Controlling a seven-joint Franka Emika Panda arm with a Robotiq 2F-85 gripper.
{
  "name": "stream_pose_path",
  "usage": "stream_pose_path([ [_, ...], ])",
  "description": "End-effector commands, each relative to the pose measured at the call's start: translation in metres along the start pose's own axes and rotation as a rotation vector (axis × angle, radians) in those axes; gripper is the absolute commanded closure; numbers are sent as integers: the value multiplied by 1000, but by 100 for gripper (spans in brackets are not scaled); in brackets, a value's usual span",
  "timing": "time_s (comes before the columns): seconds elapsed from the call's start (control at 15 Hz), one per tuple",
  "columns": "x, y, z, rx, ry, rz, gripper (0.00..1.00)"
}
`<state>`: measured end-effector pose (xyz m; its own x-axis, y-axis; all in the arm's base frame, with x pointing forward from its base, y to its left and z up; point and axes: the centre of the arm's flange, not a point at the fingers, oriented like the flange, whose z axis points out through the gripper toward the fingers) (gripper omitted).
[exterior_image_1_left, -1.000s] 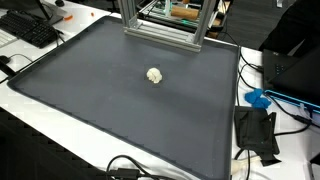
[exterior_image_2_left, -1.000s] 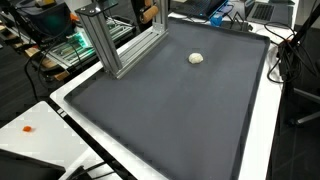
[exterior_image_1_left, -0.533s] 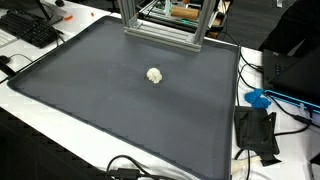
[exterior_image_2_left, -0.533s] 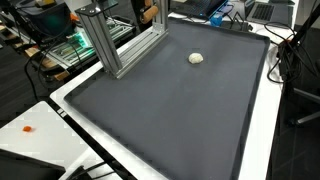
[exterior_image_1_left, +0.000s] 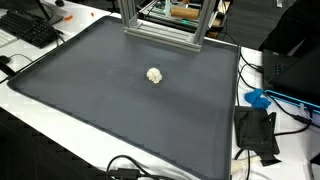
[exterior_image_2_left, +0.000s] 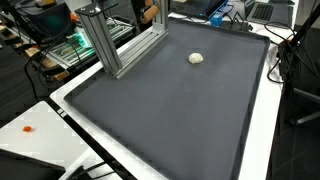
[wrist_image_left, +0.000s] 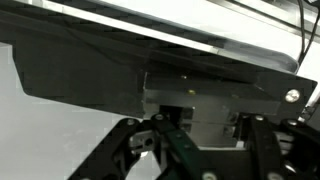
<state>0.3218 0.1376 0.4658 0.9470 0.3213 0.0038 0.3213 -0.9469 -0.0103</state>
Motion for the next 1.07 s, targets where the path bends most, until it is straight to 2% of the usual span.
stream_pose_path([
  [0.0, -8, 19, 11, -21, -51, -8, 69],
  [0.67, 15, 38, -43, -12, 2, 3, 69],
  [1.0, 21, 44, -30, 34, -83, -28, 69],
])
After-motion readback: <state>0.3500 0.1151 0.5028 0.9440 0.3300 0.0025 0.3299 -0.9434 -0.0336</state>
